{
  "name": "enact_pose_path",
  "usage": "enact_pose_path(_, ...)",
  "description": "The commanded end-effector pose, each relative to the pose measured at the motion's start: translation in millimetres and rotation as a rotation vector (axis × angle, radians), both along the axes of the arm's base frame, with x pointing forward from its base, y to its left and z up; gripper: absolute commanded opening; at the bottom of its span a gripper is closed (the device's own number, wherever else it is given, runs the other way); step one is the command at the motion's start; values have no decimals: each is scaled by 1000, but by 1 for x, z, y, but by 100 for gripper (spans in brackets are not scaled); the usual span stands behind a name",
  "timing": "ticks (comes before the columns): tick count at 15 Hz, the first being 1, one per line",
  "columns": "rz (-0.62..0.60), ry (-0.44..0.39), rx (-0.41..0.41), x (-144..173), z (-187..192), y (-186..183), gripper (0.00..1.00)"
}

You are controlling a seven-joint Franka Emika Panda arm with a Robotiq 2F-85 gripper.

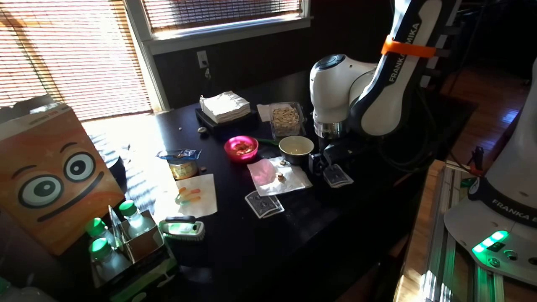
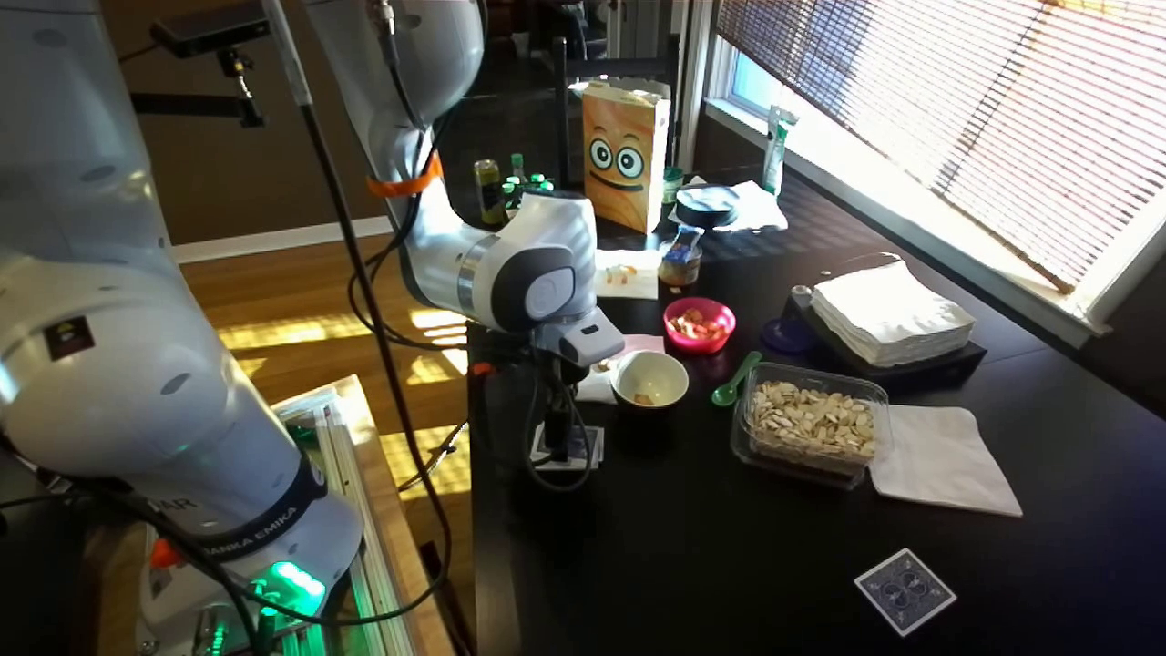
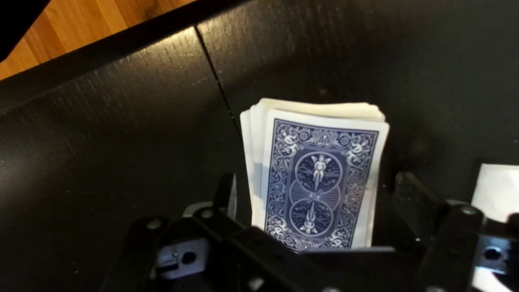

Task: Pick up one card from the left pile of cards, put it on the pile in the middle, pick up the middle pile of cards and put them on the cards on the right

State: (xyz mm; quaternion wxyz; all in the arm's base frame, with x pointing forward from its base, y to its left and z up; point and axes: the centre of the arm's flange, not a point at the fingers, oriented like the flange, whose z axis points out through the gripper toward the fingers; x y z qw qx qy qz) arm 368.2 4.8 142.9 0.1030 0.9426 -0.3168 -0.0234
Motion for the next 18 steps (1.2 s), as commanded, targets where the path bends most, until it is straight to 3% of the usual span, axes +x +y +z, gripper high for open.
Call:
enact_pose_path(1, 28, -10, -5, -30, 15, 4, 100)
enact_pose_path(6, 43, -5, 0, -34, 24, 12, 100)
enact_pose_path(18, 136, -37, -48, -54, 88, 24, 100)
